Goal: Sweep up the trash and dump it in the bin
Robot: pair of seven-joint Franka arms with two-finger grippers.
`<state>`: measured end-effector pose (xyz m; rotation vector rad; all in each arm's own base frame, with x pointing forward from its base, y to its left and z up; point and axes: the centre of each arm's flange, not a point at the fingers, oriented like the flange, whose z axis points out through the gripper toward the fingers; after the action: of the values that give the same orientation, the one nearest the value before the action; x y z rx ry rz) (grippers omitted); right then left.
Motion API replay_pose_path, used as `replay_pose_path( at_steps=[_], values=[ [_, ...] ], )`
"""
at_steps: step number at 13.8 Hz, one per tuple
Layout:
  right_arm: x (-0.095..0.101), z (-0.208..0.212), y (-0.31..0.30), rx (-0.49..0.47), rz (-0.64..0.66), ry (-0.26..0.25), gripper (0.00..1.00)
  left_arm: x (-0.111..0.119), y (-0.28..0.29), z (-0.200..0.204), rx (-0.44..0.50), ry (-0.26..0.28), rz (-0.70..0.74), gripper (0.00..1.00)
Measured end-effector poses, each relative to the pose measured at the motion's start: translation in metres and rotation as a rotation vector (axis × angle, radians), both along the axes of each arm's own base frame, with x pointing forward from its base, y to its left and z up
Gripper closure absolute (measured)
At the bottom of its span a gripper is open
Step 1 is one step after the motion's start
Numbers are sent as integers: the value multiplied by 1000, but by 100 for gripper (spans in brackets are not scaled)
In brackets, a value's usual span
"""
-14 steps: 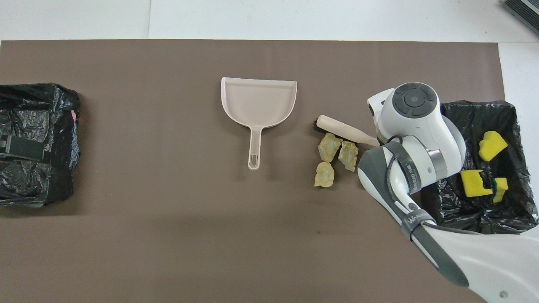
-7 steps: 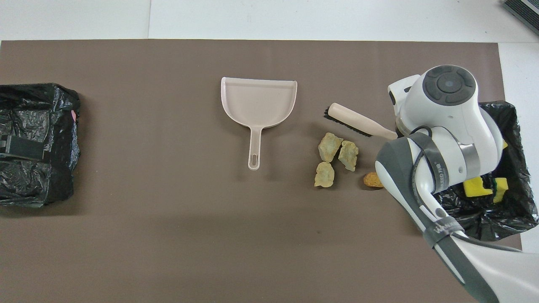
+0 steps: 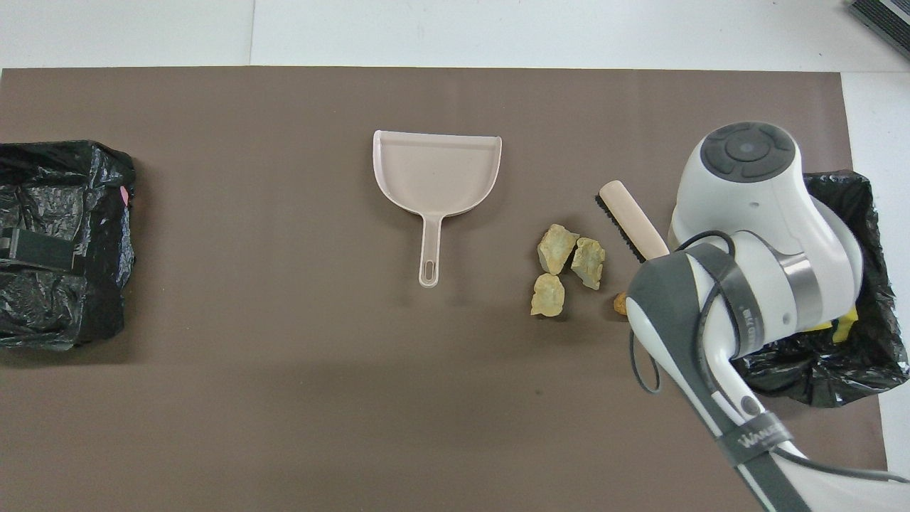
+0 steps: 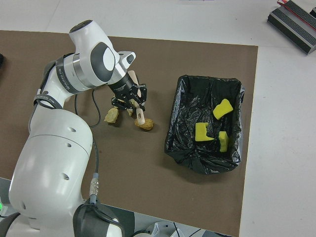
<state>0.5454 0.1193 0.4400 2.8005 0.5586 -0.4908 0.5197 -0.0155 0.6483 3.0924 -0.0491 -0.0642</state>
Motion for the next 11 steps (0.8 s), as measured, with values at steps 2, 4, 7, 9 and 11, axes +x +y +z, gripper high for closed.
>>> replay_pose_path(
  at_steps=[2, 4, 7, 9, 11],
  values=[
    [-18, 2, 35, -36, -206, -20, 74, 0, 0, 0, 0, 0, 0, 0],
    [-33, 0, 54, -55, -429, -20, 74, 0, 0, 0, 0, 0, 0, 0],
    [-61, -12, 56, -108, -660, 0, 74, 0, 0, 0, 0, 0, 0, 0],
    [-88, -26, 48, -143, -719, 8, 74, 0, 0, 0, 0, 0, 0, 0],
    [-117, -45, 34, -132, -736, -21, 74, 0, 0, 0, 0, 0, 0, 0]
  ],
)
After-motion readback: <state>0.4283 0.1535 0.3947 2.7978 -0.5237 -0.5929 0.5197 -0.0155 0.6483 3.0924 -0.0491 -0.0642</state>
